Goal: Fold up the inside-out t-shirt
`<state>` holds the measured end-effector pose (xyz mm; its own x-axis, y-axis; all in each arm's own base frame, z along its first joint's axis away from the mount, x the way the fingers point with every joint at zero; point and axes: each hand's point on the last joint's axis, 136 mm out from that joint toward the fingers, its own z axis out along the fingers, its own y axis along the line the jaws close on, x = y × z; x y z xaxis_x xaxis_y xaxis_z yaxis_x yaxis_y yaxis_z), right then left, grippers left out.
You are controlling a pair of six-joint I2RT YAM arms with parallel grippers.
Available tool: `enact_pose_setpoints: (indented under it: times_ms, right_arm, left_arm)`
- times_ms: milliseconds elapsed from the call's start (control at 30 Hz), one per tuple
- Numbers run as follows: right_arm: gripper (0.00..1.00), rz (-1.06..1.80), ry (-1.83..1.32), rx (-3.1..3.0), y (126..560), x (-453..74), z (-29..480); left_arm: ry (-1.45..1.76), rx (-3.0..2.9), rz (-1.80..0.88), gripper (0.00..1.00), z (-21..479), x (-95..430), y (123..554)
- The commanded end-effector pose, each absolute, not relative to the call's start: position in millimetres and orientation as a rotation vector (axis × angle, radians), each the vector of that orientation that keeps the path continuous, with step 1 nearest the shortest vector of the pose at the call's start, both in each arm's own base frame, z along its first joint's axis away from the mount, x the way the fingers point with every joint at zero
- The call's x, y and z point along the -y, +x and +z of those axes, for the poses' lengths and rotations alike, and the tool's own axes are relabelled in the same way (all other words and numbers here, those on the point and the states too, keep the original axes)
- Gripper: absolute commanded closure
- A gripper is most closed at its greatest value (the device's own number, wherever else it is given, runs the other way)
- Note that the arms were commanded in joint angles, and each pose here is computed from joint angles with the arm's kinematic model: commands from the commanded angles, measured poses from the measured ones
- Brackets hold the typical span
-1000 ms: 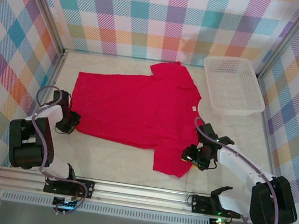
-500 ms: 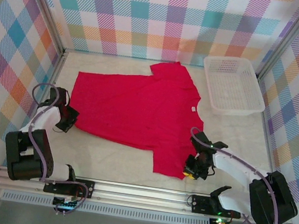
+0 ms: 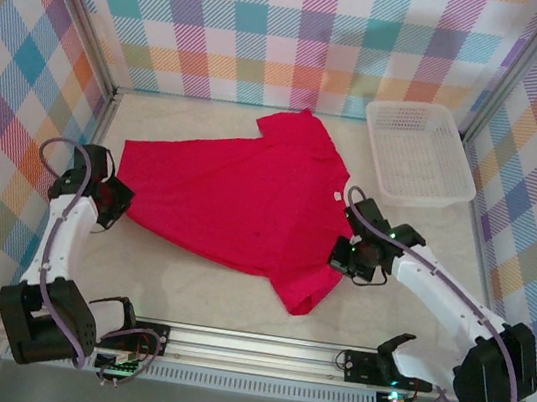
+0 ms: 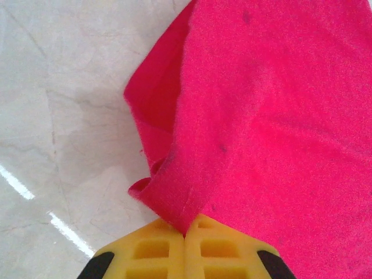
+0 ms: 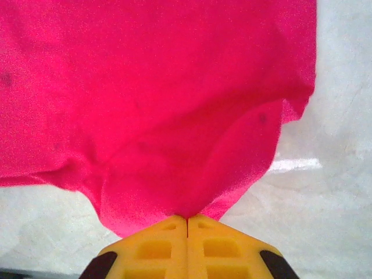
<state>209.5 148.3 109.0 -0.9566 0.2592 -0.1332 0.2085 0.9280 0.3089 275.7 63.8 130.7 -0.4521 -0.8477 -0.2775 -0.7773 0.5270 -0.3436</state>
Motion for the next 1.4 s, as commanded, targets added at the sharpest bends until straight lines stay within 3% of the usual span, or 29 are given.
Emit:
enact_pose_setpoints:
  times_ms: [0, 167, 233, 333, 433, 733, 1233, 1367]
  right_arm:
    - [1.00, 0.368, 0.323, -2.877, 243.7, -142.9, 107.0]
    - [1.00, 0.316, 0.386, -2.843, 309.9, -133.9, 86.7]
    - [1.00, 0.291, 0.400, -2.855, 329.0, -132.4, 79.2]
    - [1.00, 0.308, 0.385, -2.888, 341.0, -140.5, 70.5]
    - [1.00, 0.339, 0.376, -2.899, 341.8, -145.4, 68.6]
    - [1.00, 0.383, 0.367, -2.909, 332.0, -147.7, 66.7]
    - [1.00, 0.415, 0.363, -2.921, 329.5, -151.5, 68.8]
    - [1.00, 0.430, 0.357, -2.919, 329.4, -153.1, 71.6]
  left_arm:
    - [-1.293, -2.464, -0.254, 1.00, 117.3, -54.9, 296.8]
    - [-1.250, -2.633, -0.181, 0.96, 88.2, -51.3, 347.1]
    - [-1.261, -2.648, -0.128, 0.77, 85.9, -59.4, 362.8]
    - [-1.265, -2.609, -0.098, 0.58, 95.4, -68.6, 378.9]
    - [-1.269, -2.594, -0.083, 0.51, 102.1, -72.8, 378.2]
    - [-1.337, -2.568, -0.190, 0.62, 81.6, -72.2, 372.4]
    - [-1.308, -2.654, -0.174, 0.61, 41.5, -53.0, 393.6]
    - [-1.305, -2.655, -0.147, 0.75, 39.1, -54.8, 394.5]
